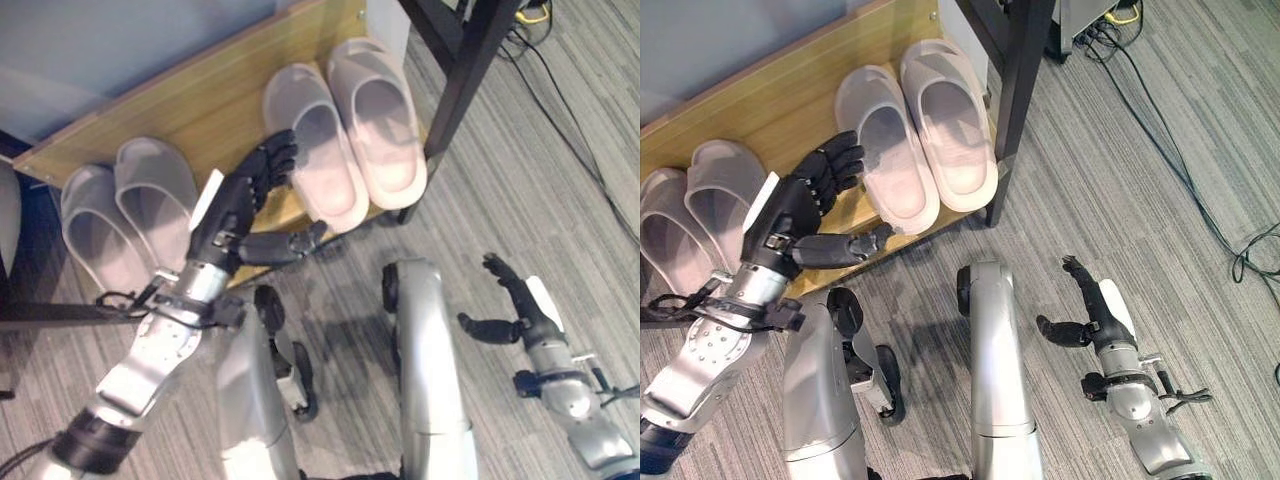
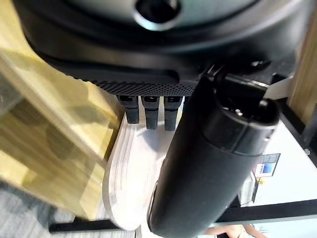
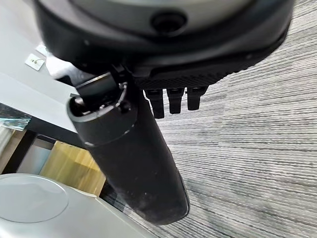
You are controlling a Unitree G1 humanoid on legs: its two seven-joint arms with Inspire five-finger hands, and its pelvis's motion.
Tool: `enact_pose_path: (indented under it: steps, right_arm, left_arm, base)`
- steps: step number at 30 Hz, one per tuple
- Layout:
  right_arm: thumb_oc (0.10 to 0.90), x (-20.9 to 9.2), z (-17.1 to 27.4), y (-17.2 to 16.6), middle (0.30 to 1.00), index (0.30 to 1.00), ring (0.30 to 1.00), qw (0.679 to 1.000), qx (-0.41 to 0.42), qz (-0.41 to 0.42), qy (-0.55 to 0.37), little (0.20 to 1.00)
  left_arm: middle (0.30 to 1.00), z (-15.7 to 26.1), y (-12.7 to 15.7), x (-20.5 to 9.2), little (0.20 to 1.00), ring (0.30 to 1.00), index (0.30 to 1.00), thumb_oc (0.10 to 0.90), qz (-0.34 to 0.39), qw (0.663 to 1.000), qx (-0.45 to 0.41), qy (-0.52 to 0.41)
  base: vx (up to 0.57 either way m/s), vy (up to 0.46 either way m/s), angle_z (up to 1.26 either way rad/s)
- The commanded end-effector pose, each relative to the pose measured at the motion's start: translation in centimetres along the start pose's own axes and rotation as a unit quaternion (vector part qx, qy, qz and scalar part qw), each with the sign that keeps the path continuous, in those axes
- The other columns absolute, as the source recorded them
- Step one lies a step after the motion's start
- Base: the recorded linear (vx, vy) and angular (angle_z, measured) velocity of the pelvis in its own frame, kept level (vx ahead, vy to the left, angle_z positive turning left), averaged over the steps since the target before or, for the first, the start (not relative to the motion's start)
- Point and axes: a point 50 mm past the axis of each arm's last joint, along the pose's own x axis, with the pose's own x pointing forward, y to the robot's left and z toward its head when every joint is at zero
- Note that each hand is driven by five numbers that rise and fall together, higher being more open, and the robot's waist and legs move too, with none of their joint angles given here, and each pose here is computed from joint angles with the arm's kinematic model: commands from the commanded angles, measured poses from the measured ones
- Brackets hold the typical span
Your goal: Arrange the slippers neatly on the shoe rack.
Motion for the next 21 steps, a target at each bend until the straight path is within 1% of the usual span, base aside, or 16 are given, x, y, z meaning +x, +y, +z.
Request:
enact_pose_path:
  steps: [1,5,7,10,12,14,16,18,19,20,21]
  right_arm:
    - [0.8,0.3,3.9,-3.0,0.9,0.9,0.9,0.991,-0.024,-0.053,-0.118,0.9]
    - [0.8,0.1,3.6,-2.6,0.9,0.9,0.9,0.992,-0.018,-0.056,-0.113,0.9]
    - [0.8,0.5,3.7,-2.7,0.9,0.9,0.9,0.991,-0.019,-0.063,-0.116,0.9]
    - [0.8,1.5,4.3,-2.9,0.9,0.9,0.9,0.988,-0.021,-0.078,-0.13,0.9]
    - [0.8,3.0,5.6,-3.5,0.9,0.9,0.9,0.983,-0.027,-0.1,-0.155,0.9]
    - [0.8,4.0,6.3,-4.2,0.9,0.9,0.9,0.977,-0.056,-0.116,-0.169,0.9]
    - [0.8,4.2,6.4,-4.0,0.9,0.9,0.9,0.975,-0.082,-0.113,-0.174,0.9]
    - [0.8,4.4,6.3,-3.3,0.9,0.9,0.9,0.974,-0.1,-0.1,-0.177,0.9]
    - [0.8,4.4,6.3,-3.3,0.9,0.9,0.9,0.974,-0.1,-0.1,-0.177,0.9]
    - [0.8,4.4,5.9,-2.4,0.9,0.9,0.9,0.975,-0.112,-0.081,-0.172,0.9]
    - [0.8,4.5,5.9,-1.8,0.9,0.9,0.9,0.976,-0.112,-0.069,-0.171,0.9]
  left_arm:
    - [0.9,5.8,1.3,-0.5,0.9,0.9,0.9,0.8,0.02,0.987,0.002,-0.158]
    - [0.9,5.3,1.4,-2.3,0.9,0.9,0.9,0.8,0.043,0.989,-0.01,-0.144]
    - [0.9,5.3,1.3,-2.5,0.9,0.9,0.9,0.8,0.047,0.987,-0.016,-0.15]
    - [0.9,5.4,1.2,-2.2,0.9,0.9,0.9,0.8,0.05,0.985,-0.027,-0.164]
    - [0.9,5.2,0.8,-1.4,0.9,0.9,0.9,0.8,0.046,0.983,-0.026,-0.177]
    - [0.9,4.9,0.4,-0.9,0.9,0.9,0.9,0.8,0.05,0.981,-0.004,-0.187]
    - [0.9,3.6,-0.7,-0.9,0.9,0.9,0.9,0.8,0.04,0.985,-0.011,-0.167]
    - [0.9,1.5,-1.7,-0.9,0.9,0.9,0.9,0.8,0.029,0.992,-0.015,-0.122]
    - [0.9,1.5,-1.7,-0.9,0.9,0.9,0.9,0.8,0.03,0.992,-0.015,-0.122]
    - [0.9,-0.6,-2.4,-1.2,0.9,0.9,0.9,0.8,0.01,0.997,0.009,-0.078]
    - [0.9,-1.6,-2.8,-1.4,0.9,0.9,0.9,0.8,0.003,0.998,0.004,-0.057]
  base:
    - [0.0,0.0,0.0]
    - [0.0,0.0,0.0]
    - [-0.05,-0.023,0.0]
    - [-0.15,0.019,-0.11]
    - [-0.22,0.059,-0.24]
    - [-0.16,0.038,-0.06]
    - [-0.13,0.013,0.12]
    - [-0.14,-0.015,-0.03]
    - [-0.18,-0.056,0.04]
    - [-0.19,-0.054,0.14]
    - [-0.22,-0.069,0.19]
